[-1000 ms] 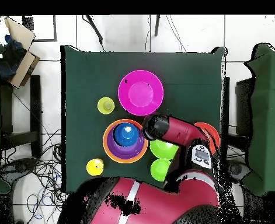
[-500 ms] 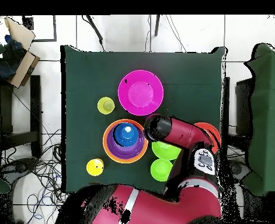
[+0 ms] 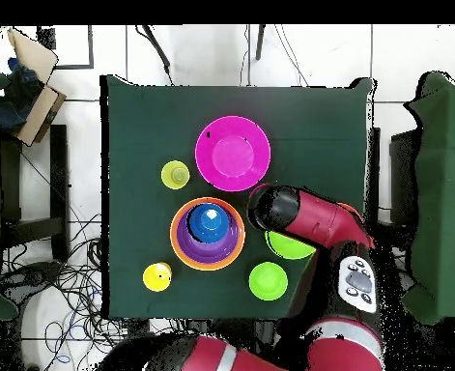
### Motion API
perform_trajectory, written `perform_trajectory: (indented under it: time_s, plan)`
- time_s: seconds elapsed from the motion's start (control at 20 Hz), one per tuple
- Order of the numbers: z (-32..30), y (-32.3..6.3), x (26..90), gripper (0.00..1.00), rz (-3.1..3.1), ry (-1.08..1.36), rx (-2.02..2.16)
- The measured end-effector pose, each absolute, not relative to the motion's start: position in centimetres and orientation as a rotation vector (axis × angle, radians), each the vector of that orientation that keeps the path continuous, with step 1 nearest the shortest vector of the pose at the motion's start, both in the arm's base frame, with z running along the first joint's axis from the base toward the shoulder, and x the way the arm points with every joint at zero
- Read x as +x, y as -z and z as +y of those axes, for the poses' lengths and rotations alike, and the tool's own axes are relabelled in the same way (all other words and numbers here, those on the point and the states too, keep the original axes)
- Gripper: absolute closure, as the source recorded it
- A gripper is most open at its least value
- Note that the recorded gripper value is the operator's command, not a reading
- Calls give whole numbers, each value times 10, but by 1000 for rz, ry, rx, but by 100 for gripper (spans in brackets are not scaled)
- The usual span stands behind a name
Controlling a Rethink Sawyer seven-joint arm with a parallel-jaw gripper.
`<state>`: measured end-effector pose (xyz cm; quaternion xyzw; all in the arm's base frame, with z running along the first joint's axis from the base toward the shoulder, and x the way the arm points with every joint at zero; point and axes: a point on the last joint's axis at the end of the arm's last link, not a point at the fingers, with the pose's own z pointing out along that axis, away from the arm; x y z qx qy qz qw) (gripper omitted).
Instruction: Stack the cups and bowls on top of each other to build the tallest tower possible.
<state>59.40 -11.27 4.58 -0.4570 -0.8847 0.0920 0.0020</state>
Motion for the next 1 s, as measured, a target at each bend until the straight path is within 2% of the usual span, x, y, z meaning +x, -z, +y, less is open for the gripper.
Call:
perform_trajectory:
  time_s: [0.55,1.0]
  plan:
    - [-140,-121,601,100,-2672,-274,-1479]
    - [-138,-202,640,100,-2629,-230,-1455]
